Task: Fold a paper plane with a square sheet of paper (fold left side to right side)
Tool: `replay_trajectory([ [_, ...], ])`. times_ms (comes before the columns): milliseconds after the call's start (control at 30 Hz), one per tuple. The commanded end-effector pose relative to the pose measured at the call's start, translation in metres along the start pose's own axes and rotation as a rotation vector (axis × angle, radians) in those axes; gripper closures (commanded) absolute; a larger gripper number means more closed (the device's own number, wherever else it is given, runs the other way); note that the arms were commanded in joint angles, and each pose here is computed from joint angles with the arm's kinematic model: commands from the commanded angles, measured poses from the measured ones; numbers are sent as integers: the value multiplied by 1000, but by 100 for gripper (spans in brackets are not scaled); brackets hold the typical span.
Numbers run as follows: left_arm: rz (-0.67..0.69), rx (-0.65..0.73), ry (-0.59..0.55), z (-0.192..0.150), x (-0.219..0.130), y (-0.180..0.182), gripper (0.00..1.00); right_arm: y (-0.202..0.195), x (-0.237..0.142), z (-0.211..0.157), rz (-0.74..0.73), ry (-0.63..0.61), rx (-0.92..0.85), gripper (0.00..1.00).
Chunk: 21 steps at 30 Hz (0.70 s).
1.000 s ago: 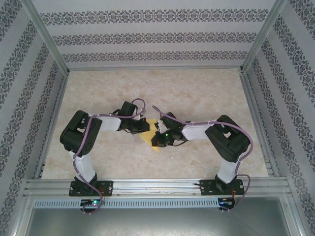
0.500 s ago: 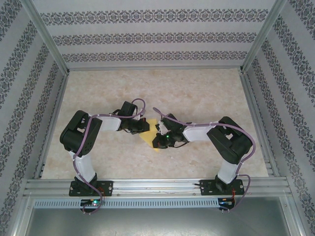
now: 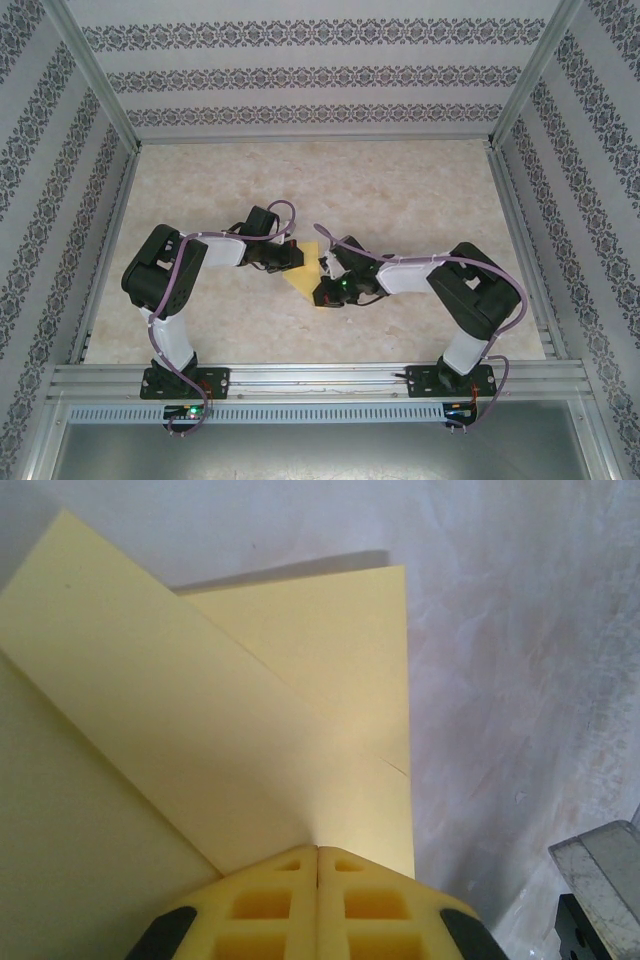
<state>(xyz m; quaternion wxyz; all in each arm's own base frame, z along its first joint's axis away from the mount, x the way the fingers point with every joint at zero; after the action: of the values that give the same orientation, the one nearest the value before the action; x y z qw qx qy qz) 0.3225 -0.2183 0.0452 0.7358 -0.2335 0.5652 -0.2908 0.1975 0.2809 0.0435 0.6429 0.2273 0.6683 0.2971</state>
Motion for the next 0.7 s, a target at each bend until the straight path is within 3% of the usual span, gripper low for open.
replay_trajectory([
  [0,217,-96,41,-18,0,52,100,-24,3,-35,-87,110,79,100],
  [267,185,-88,29,-15,-3,43,100,-29,0,-44,-81,118,92,100],
  [500,65,-41,-29,6,-11,5,95,-3,-26,-37,9,64,34,100],
  [567,26,-18,-56,14,-16,-10,92,3,-37,-29,37,23,13,97],
  [667,-36,15,-109,28,-28,-33,86,4,-55,-10,52,-54,-10,84],
])
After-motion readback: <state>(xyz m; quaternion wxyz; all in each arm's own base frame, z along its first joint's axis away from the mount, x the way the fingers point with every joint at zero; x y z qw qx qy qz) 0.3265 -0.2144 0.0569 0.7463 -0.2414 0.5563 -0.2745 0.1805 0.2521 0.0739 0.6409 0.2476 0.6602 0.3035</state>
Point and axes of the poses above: each hand's point on the last joint's axis, 136 mm out from that joint toward the fingers, its own x axis out along the fingers, its own y axis along the line the jaws close on, z = x × y, the point moved 4 cm from there along -x, back along the fingers, and after that the axes turned 5 degrees about x, right-handed, at the moved point
